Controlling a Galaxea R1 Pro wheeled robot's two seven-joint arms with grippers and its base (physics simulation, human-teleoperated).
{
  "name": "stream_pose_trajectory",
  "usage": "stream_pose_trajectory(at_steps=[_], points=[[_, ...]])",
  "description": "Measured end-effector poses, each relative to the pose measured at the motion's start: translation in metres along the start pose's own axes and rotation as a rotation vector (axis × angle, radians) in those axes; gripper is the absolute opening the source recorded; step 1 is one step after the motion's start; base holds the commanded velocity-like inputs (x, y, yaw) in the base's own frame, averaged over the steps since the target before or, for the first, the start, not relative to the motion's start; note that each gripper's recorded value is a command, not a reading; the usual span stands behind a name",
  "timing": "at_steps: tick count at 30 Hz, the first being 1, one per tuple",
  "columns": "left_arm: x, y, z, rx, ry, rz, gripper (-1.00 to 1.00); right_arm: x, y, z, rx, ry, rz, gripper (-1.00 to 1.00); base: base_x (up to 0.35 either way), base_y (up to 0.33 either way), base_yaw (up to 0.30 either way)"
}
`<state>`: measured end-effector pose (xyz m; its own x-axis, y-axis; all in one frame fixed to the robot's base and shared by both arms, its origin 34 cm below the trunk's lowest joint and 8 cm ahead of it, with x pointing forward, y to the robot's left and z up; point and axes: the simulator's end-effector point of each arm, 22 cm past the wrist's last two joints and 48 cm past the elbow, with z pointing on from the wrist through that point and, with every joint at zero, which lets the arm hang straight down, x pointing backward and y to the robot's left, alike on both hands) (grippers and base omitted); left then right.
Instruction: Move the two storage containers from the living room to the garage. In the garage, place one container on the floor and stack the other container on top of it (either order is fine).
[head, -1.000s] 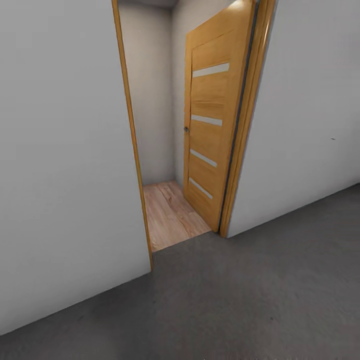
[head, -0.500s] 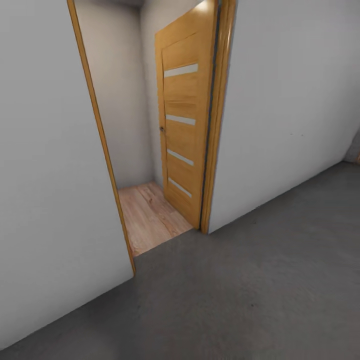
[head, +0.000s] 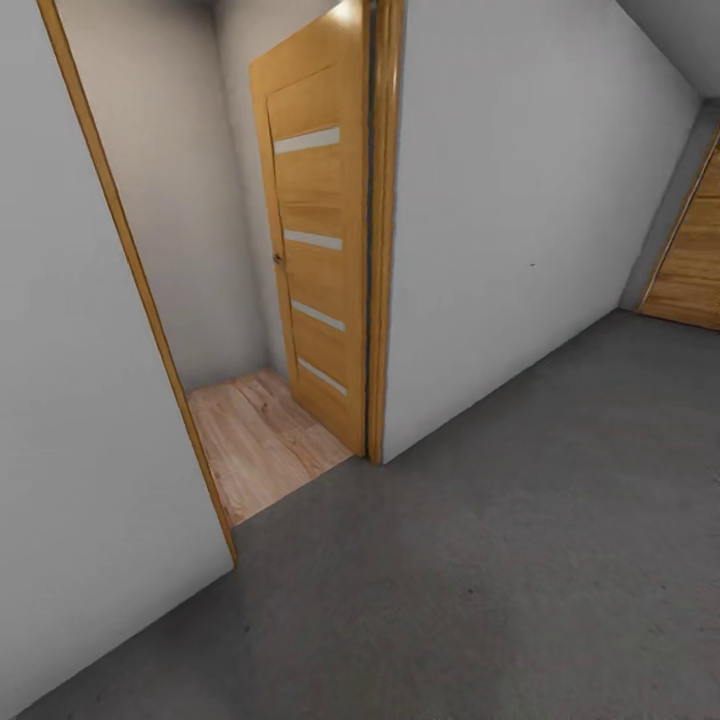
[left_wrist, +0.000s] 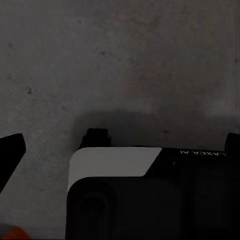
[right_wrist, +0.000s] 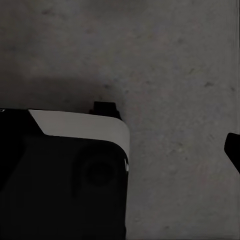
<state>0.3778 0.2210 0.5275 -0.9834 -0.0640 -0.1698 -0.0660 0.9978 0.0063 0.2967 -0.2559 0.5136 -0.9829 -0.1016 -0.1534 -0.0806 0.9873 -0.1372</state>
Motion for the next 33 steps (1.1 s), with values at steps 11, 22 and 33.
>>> stream_pose_trajectory(at_steps=[11,22,33], points=[[0.038,-0.006,0.001,0.009,0.053,0.002,1.00,0.000,0.000,0.000,0.001,-0.001,-0.003,1.00,0.000,0.000,-0.011],[0.040,-0.004,0.001,0.005,0.061,0.001,1.00,-0.001,0.003,0.000,-0.003,-0.004,-0.002,1.00,0.000,0.000,-0.114],[0.039,-0.003,0.001,0.003,0.058,0.000,1.00,0.000,0.000,0.000,0.001,-0.001,-0.001,1.00,0.003,0.000,-0.221]])
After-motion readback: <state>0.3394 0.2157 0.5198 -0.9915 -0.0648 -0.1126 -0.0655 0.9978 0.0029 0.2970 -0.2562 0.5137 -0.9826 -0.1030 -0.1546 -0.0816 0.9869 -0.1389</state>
